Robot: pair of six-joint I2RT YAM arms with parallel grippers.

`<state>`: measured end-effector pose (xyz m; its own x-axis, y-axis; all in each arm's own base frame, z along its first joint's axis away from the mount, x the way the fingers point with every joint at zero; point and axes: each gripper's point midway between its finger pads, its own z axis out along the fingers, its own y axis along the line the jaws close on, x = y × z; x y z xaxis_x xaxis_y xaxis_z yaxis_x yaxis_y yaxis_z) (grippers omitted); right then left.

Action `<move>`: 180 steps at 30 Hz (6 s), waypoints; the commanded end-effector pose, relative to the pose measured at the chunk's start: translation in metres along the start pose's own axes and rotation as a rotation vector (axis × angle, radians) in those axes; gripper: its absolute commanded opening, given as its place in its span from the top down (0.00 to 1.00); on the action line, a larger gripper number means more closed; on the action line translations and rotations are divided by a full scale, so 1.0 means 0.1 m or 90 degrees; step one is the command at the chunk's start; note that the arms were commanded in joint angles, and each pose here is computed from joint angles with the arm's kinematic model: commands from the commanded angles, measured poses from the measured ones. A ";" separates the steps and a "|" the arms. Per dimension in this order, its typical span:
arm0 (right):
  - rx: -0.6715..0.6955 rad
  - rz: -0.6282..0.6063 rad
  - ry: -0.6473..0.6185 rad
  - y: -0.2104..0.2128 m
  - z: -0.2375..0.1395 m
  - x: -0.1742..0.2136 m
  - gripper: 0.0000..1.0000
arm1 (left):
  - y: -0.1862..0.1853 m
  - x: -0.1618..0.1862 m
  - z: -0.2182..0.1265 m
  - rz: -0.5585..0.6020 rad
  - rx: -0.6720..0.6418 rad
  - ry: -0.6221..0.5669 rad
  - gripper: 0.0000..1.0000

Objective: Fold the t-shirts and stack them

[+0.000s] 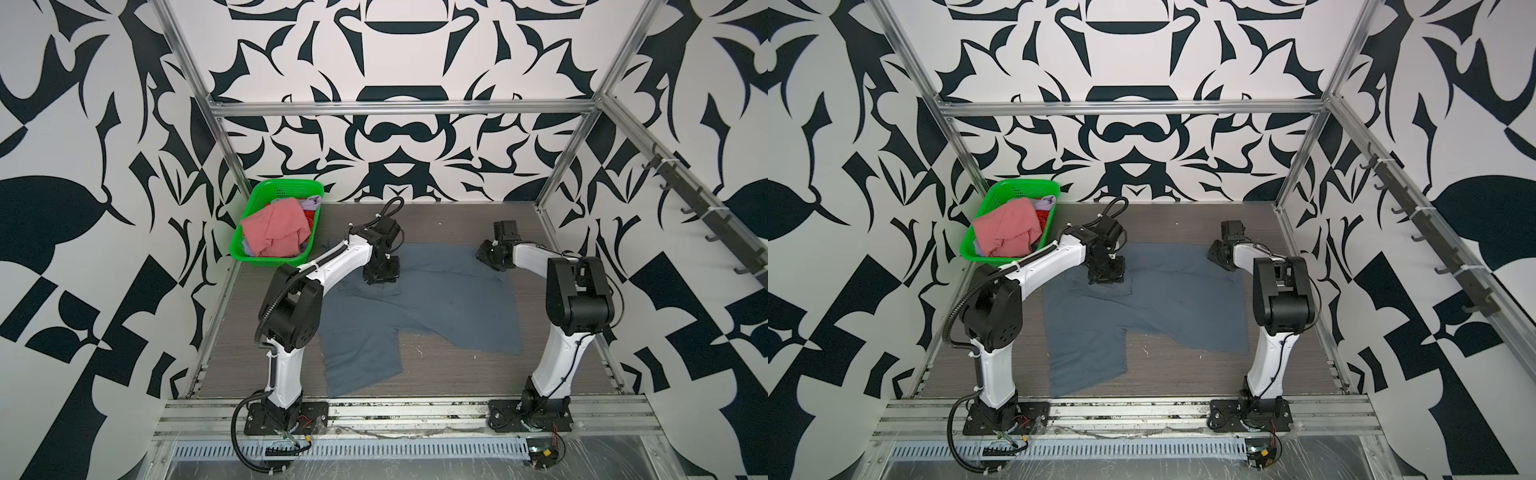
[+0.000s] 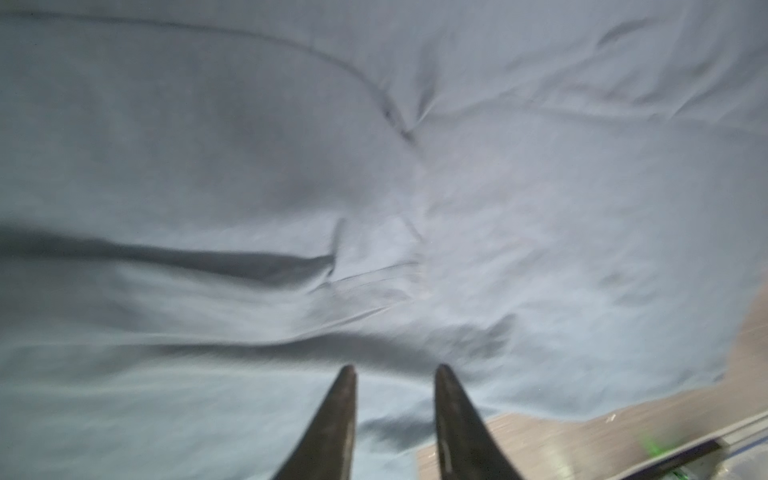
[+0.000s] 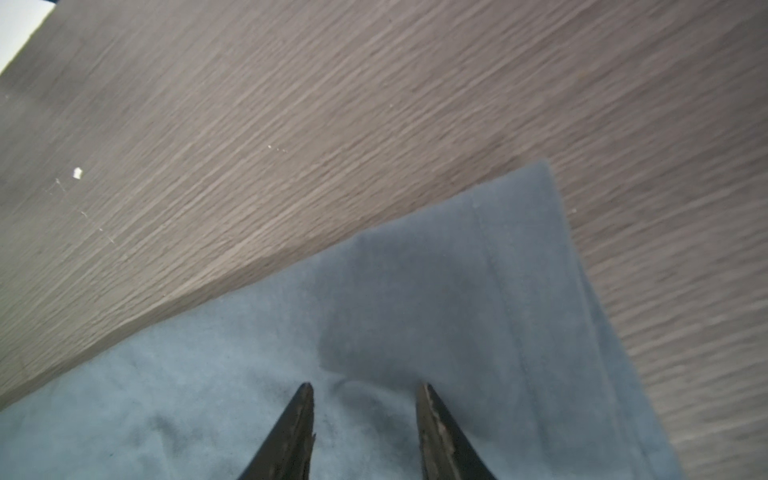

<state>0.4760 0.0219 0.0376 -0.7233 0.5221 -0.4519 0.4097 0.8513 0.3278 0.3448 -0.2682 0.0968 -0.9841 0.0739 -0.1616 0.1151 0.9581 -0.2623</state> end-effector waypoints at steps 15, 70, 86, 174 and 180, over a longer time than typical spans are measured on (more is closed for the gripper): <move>-0.048 0.007 -0.026 0.20 -0.26 -0.15 0.55 | 1.35 -0.74 -0.14 -0.218 -0.038 -0.166 0.57; 0.030 -0.045 -0.094 0.00 -1.16 -0.16 0.48 | 1.38 -0.64 -0.62 -0.236 -0.079 -0.279 0.47; 0.160 -0.031 -0.055 -1.03 -1.80 0.94 0.37 | 1.62 1.77 -0.32 -0.363 -0.191 -0.086 0.52; 0.089 0.149 -0.068 -0.92 -1.45 0.92 1.00 | 0.64 0.34 -1.47 -0.179 0.002 -0.386 1.00; 0.094 0.142 -0.058 -0.84 -1.38 0.77 1.00 | 0.61 -0.26 -1.62 -0.152 0.031 -0.425 1.00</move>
<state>0.2946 -0.0099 0.0733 -0.5870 0.6946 -0.4158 0.6337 0.7139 0.2980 0.3328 -0.1547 0.2183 -0.7101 -0.4009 -0.5788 -0.1809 0.8983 -0.4003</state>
